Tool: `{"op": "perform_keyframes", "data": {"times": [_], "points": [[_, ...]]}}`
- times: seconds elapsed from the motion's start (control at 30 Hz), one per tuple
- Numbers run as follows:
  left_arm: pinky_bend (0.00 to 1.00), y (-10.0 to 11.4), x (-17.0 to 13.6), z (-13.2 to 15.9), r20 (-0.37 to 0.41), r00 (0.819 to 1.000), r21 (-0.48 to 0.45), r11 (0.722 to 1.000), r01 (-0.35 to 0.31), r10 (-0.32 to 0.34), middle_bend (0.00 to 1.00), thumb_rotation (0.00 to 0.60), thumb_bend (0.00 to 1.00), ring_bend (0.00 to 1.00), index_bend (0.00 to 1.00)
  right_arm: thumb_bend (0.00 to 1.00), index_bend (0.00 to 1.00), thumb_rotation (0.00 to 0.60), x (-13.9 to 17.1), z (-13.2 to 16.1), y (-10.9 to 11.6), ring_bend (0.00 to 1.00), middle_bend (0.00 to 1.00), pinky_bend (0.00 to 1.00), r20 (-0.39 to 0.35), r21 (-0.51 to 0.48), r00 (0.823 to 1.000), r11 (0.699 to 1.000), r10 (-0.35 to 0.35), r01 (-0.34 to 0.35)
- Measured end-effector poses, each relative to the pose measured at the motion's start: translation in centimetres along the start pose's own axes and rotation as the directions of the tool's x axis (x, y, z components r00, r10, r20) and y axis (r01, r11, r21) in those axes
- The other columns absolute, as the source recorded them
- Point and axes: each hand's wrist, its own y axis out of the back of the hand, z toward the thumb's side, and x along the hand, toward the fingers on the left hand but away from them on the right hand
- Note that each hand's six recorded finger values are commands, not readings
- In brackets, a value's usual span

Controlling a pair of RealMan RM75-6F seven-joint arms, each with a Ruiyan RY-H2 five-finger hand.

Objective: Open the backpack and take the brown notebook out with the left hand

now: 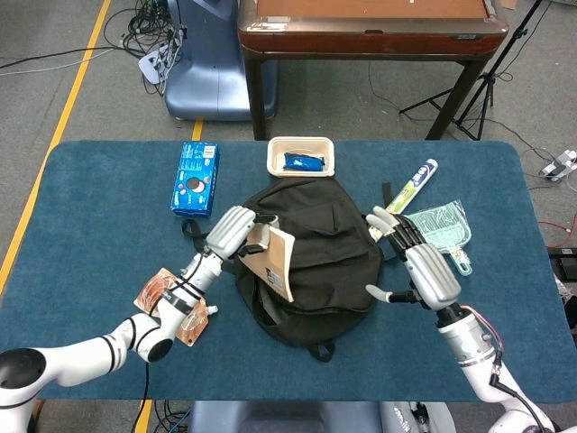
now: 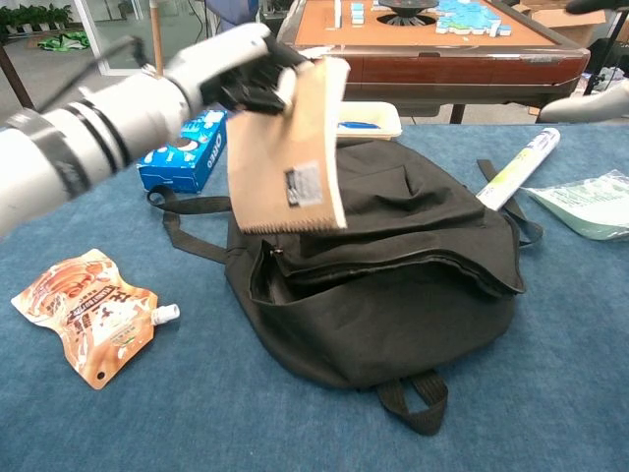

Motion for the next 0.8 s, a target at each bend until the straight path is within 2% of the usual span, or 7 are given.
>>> {"op": "perform_keyframes", "data": {"times": [0.1, 0.17, 0.23, 0.37, 0.57, 0.7, 0.8], "points": [[0.34, -1.9, 0.9, -0.1, -0.032, 0.998, 0.034, 0.998, 0.047, -0.046, 0.27, 0.6, 0.26, 0.28, 0.21, 0.0, 0.0, 0.6, 0.1, -0.6, 0.7, 0.0, 0.0, 0.0, 0.011, 0.007, 0.999, 0.999, -0.032, 0.032], [0.23, -2.8, 1.3, -0.3, -0.058, 0.996, 0.043, 0.997, 0.065, -0.063, 0.18, 0.6, 0.25, 0.23, 0.12, 0.0, 0.0, 0.6, 0.1, -0.9, 1.1, 0.0, 0.0, 0.0, 0.018, 0.017, 0.999, 0.999, -0.05, 0.05], [0.2, -3.2, 1.6, -0.5, -0.087, 0.995, 0.036, 0.998, 0.059, -0.055, 0.15, 0.6, 0.25, 0.2, 0.08, 0.0, 0.0, 0.6, 0.1, -1.4, 1.5, 0.0, 0.0, 0.0, 0.026, 0.03, 0.997, 0.997, -0.072, 0.071], [0.19, -2.3, 1.3, -1.4, -0.118, 0.993, 0.04, 0.999, 0.02, -0.015, 0.14, 0.6, 0.25, 0.2, 0.07, 0.0, 0.0, 0.6, 0.2, -2.5, 2.1, 0.0, 0.0, 0.0, 0.053, 0.049, 0.994, 0.995, -0.093, 0.091], [0.19, 1.6, -1.7, -5.2, -0.189, 0.981, 0.085, 0.996, -0.033, 0.048, 0.14, 0.6, 0.25, 0.2, 0.1, 0.01, 0.0, 0.6, 0.6, -4.1, 3.1, 0.0, 0.01, 0.0, 0.104, 0.095, 0.989, 0.991, -0.102, 0.092], [0.19, 5.0, -5.6, -8.3, -0.261, 0.958, 0.115, 0.989, -0.092, 0.119, 0.14, 0.6, 0.25, 0.2, 0.13, 0.09, 0.0, 0.6, 1.1, -5.4, 3.6, 0.0, 0.09, 0.01, 0.152, 0.13, 0.984, 0.989, -0.097, 0.078], [0.19, 7.2, -8.7, -9.9, -0.309, 0.933, 0.141, 0.979, -0.144, 0.182, 0.14, 0.6, 0.25, 0.2, 0.15, 0.19, 0.05, 0.6, 1.6, -6.3, 3.8, 0.04, 0.18, 0.11, 0.183, 0.165, 0.979, 0.984, -0.091, 0.061]]}}
